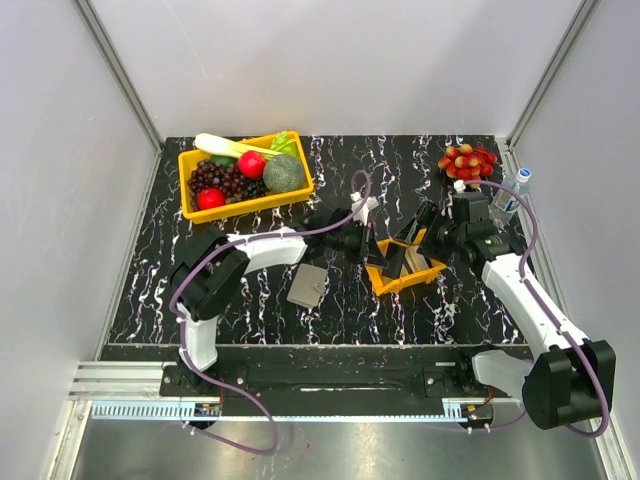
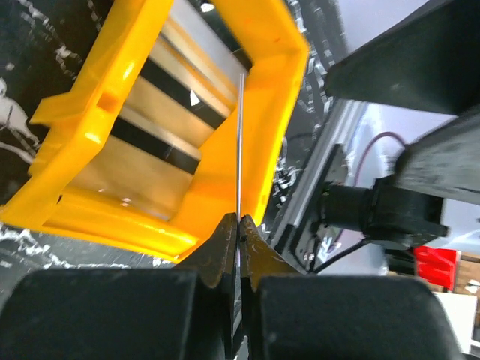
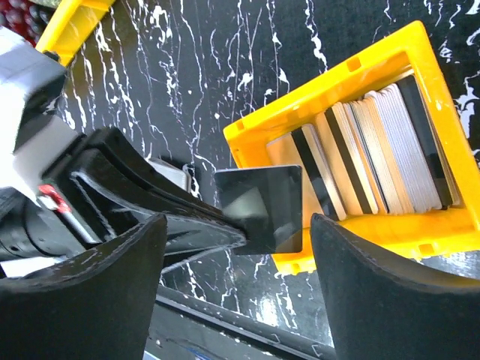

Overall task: Put the credit cards into the card holder
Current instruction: Place the credit card in the storage box.

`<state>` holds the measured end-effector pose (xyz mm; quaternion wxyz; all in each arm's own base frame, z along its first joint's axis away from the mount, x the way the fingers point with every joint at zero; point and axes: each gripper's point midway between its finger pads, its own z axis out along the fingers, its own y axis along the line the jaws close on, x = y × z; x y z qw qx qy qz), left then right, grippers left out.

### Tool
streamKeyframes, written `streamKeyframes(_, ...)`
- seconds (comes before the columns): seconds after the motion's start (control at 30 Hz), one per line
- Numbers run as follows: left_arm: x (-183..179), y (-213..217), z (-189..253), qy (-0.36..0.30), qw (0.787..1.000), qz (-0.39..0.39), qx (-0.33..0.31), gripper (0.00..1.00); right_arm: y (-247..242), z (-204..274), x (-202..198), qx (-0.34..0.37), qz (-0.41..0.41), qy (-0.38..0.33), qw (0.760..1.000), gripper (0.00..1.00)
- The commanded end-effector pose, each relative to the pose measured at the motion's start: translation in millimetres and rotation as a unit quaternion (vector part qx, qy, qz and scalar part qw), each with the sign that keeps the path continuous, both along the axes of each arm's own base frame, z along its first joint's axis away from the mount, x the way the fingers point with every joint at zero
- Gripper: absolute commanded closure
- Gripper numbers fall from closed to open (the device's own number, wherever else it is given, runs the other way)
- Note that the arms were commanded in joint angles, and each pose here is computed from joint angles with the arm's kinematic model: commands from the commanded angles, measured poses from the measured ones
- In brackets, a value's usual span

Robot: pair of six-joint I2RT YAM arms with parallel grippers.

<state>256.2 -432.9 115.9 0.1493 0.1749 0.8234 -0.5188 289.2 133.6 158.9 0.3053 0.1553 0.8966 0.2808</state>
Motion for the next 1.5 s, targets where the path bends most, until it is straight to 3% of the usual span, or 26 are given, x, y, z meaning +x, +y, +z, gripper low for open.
streamKeyframes(0.0,5.7,-4.6,27.2,-0.082,0.996,-0.007,0.027,1.0,10.1,19.1,12.1,0.027,0.009,-0.035,0.999,0.15)
streamKeyframes(0.23,8.5,-8.0,29.9,-0.092,0.995,0.011,0.037,1.0,8.0,-6.2,10.7,0.004,0.007,0.015,1.0,0.11)
streamKeyframes(0.63,2.7,-14.0,46.6,-0.111,0.994,0.006,0.016,1.0,18.7,-26.0,12.6,-0.003,0.01,0.026,1.0,0.07)
streamKeyframes(1.07,1.9,-12.1,45.0,-0.106,0.994,0.01,0.016,1.0,18.8,-22.2,10.9,0.006,0.008,0.008,1.0,0.27)
streamKeyframes(1.47,-0.2,-12.0,44.7,-0.104,0.994,0.008,0.014,1.0,15.1,-12.4,13.2,-0.005,0.009,-0.019,1.0,0.35)
